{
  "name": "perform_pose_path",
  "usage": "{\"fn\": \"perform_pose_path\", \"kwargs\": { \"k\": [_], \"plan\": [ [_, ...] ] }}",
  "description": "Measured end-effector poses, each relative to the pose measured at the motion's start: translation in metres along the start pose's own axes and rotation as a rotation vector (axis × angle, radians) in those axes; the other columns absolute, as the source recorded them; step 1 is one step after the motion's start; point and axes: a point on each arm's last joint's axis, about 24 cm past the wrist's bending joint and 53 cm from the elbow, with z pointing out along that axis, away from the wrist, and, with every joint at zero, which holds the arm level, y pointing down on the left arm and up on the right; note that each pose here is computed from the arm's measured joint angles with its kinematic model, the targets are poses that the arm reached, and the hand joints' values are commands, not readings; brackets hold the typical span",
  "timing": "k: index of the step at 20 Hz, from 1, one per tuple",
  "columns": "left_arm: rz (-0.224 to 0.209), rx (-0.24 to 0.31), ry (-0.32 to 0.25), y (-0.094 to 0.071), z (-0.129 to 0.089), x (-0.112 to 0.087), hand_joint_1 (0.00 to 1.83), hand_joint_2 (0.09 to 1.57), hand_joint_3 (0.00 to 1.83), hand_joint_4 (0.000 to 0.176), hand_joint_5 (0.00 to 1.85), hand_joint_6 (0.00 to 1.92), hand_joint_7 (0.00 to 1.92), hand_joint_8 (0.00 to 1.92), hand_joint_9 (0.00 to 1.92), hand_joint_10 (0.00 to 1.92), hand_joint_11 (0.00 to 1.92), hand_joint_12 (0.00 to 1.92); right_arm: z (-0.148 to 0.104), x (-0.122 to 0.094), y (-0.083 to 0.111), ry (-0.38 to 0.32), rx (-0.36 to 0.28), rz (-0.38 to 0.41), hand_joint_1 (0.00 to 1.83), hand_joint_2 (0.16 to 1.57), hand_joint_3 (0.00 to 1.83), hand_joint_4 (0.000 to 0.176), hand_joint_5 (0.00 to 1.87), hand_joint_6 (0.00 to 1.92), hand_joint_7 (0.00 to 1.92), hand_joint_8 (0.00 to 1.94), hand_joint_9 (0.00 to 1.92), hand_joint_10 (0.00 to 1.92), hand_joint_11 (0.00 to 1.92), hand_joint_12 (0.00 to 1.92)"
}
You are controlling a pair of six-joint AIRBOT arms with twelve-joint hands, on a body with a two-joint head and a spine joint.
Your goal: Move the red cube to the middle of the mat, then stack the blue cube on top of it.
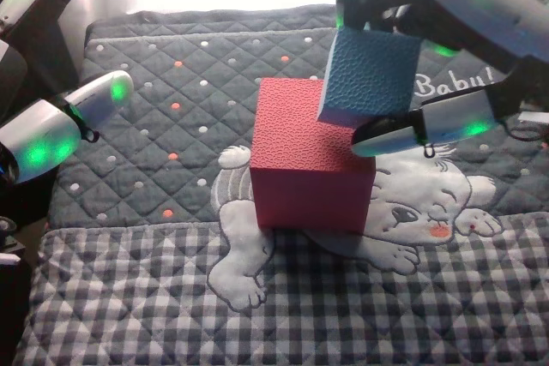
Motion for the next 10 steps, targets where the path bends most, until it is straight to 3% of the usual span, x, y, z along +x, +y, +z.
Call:
{"fn": "perform_pose_path", "kwargs": {
  "k": [2,3,4,5,6,7,8,9,10],
  "plan": [
    [0.001,0.000,0.000,0.000,0.000,0.000,0.58,1.28,0.00,0.086,0.10,0.00,0.00,0.00,0.00,0.00,0.02,0.01,0.004,0.007,-0.003,0.007,0.003,0.021,1.45,1.01,0.51,0.000,1.01,1.92,1.23,1.94,1.36,1.92,1.44,1.92],
    [-0.001,-0.002,0.001,0.001,0.000,0.001,0.59,1.29,0.00,0.072,0.10,0.00,0.00,0.00,0.00,0.00,0.01,0.01,0.006,0.008,-0.004,0.006,0.004,0.031,1.09,1.07,0.64,0.000,0.65,1.85,1.17,1.94,1.32,1.92,1.41,1.92],
    [-0.001,-0.005,0.006,0.002,0.000,0.003,0.58,1.29,0.00,0.060,0.10,0.00,0.00,0.00,0.00,0.00,0.02,0.01,0.008,0.008,-0.007,0.001,0.008,0.038,0.99,1.07,0.68,0.000,0.56,1.84,1.12,1.94,1.27,1.92,1.37,1.92],
    [-0.002,-0.008,0.009,0.003,0.000,0.004,0.58,1.29,0.00,0.060,0.10,0.00,0.00,0.00,0.00,0.00,0.02,0.01,0.009,0.008,-0.011,-0.003,0.016,0.051,0.99,1.07,0.68,0.000,0.56,1.84,1.12,1.94,1.27,1.92,1.37,1.92],
    [-0.002,-0.010,0.010,0.003,0.000,0.004,0.57,1.29,0.00,0.065,0.10,0.00,0.00,0.00,0.00,0.00,0.02,0.01,0.011,0.009,-0.014,-0.007,0.027,0.070,0.99,1.10,0.62,0.000,0.56,1.81,1.08,1.94,1.22,1.92,1.31,1.92],
    [-0.002,-0.010,0.011,0.004,0.000,0.004,0.57,1.29,0.00,0.068,0.11,0.00,0.00,0.00,0.00,0.00,0.02,0.02,0.011,0.009,-0.017,-0.009,0.034,0.081,1.00,1.22,0.34,0.000,0.55,1.72,0.96,1.94,1.10,1.92,1.18,1.92],
    [-0.002,-0.010,0.011,0.003,0.000,0.004,0.55,1.29,0.00,0.085,0.10,0.00,0.00,0.00,0.00,0.00,0.04,0.03,0.012,0.010,-0.018,-0.009,0.036,0.089,1.13,1.27,0.13,0.000,0.53,1.52,0.79,1.73,0.89,1.89,0.89,1.92],
    [-0.002,-0.012,0.009,0.004,0.000,0.004,0.55,1.29,0.00,0.085,0.10,0.00,0.00,0.00,0.00,0.00,0.04,0.03,0.013,0.011,-0.019,-0.009,0.036,0.099,1.13,1.27,0.13,0.000,0.53,1.52,0.79,1.73,0.89,1.89,0.89,1.92],
    [-0.003,-0.013,0.007,0.004,0.000,0.003,0.55,1.29,0.00,0.087,0.10,0.00,0.00,0.00,0.00,0.00,0.05,0.03,0.014,0.013,-0.021,-0.009,0.039,0.114,1.14,1.28,0.06,0.000,0.55,1.50,0.77,1.60,0.86,1.80,0.82,1.92]
  ]
}}
